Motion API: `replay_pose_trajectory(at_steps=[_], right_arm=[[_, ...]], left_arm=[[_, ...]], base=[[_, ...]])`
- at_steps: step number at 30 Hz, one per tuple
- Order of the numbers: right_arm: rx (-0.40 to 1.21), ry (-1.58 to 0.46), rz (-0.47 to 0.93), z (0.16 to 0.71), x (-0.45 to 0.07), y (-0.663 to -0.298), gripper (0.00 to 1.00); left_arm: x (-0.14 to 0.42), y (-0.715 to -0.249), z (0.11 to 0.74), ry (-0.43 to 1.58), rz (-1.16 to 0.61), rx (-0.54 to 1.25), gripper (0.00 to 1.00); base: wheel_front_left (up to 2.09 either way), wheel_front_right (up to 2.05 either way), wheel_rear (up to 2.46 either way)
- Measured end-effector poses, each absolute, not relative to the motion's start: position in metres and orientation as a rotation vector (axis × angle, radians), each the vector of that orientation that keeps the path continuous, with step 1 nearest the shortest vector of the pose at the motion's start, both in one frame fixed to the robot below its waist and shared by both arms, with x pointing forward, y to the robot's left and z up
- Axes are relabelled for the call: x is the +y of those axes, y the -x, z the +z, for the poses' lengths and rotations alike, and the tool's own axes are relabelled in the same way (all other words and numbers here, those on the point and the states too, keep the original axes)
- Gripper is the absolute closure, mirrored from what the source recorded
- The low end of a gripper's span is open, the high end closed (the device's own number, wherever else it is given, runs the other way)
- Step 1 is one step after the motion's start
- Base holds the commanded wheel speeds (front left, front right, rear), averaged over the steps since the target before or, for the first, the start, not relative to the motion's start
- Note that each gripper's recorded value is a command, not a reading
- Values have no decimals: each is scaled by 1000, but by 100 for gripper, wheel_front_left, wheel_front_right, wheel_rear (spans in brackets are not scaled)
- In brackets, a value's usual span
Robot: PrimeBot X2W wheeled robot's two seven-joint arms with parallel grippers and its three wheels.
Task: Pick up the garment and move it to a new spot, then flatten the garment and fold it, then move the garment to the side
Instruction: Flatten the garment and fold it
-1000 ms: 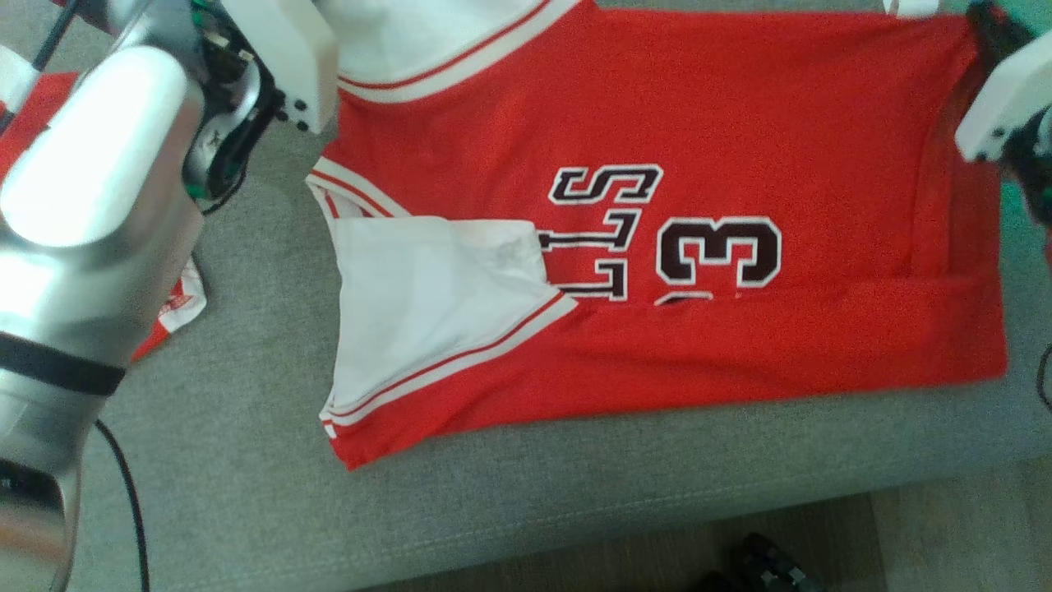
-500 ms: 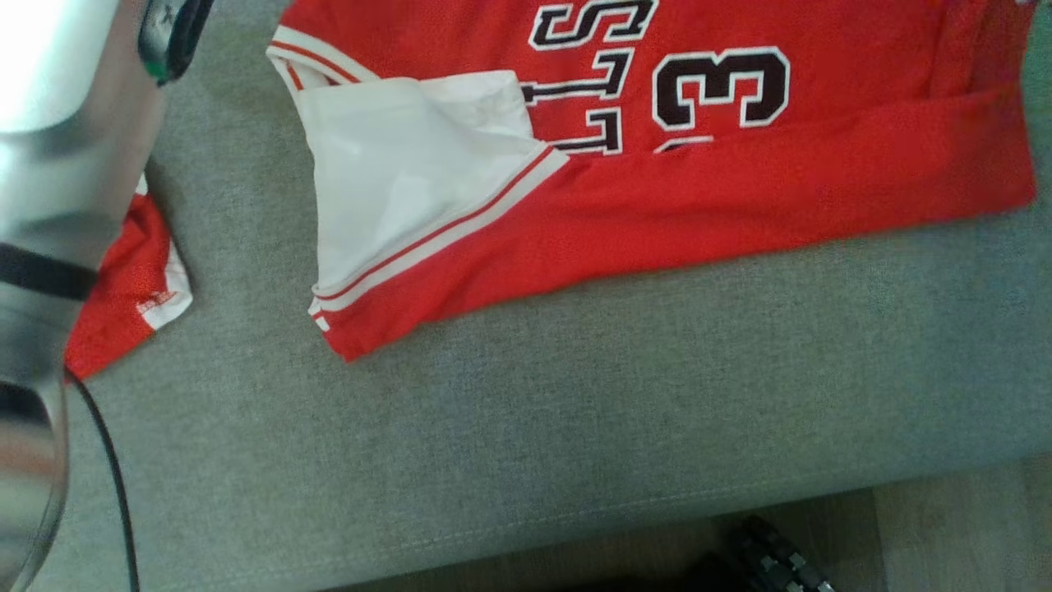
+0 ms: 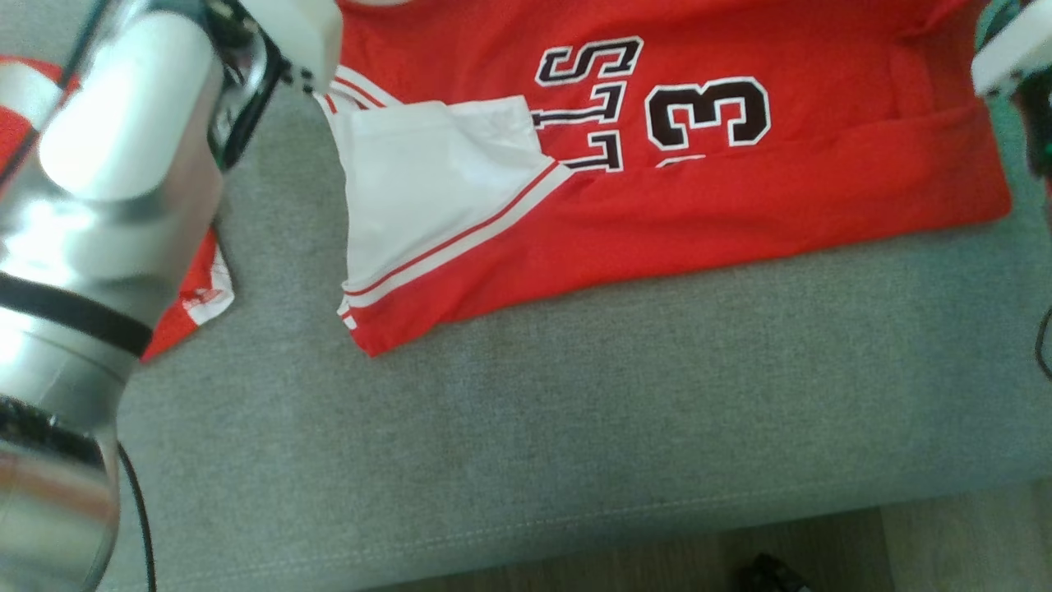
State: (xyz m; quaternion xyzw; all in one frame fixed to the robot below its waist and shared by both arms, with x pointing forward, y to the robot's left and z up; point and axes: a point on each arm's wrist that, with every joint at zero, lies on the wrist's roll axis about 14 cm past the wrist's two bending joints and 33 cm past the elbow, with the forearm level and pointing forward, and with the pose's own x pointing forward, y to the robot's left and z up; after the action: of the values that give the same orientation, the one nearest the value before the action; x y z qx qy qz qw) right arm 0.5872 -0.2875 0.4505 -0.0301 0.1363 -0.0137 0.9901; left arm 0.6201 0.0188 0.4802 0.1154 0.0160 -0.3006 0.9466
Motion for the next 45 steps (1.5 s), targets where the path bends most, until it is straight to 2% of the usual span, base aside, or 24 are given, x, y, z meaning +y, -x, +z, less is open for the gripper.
replay_pose_trajectory(at_steps=[9, 23, 37, 45], right_arm=[[310, 39, -14, 460, -291, -550, 100], [461, 60, 24, 449, -294, -499, 100], [632, 98, 69, 430, -295, -463, 100], [711, 122, 80, 414, -297, -448, 100]], left_arm=[[28, -583, 508, -276, -633, -9, 100], [50, -484, 485, -340, -703, 137, 100], [49, -429, 469, -366, -765, 255, 100], [43, -419, 453, -370, -792, 299, 100]], base=[[0, 0, 0], [0, 0, 0], [0, 0, 0], [0, 0, 0]])
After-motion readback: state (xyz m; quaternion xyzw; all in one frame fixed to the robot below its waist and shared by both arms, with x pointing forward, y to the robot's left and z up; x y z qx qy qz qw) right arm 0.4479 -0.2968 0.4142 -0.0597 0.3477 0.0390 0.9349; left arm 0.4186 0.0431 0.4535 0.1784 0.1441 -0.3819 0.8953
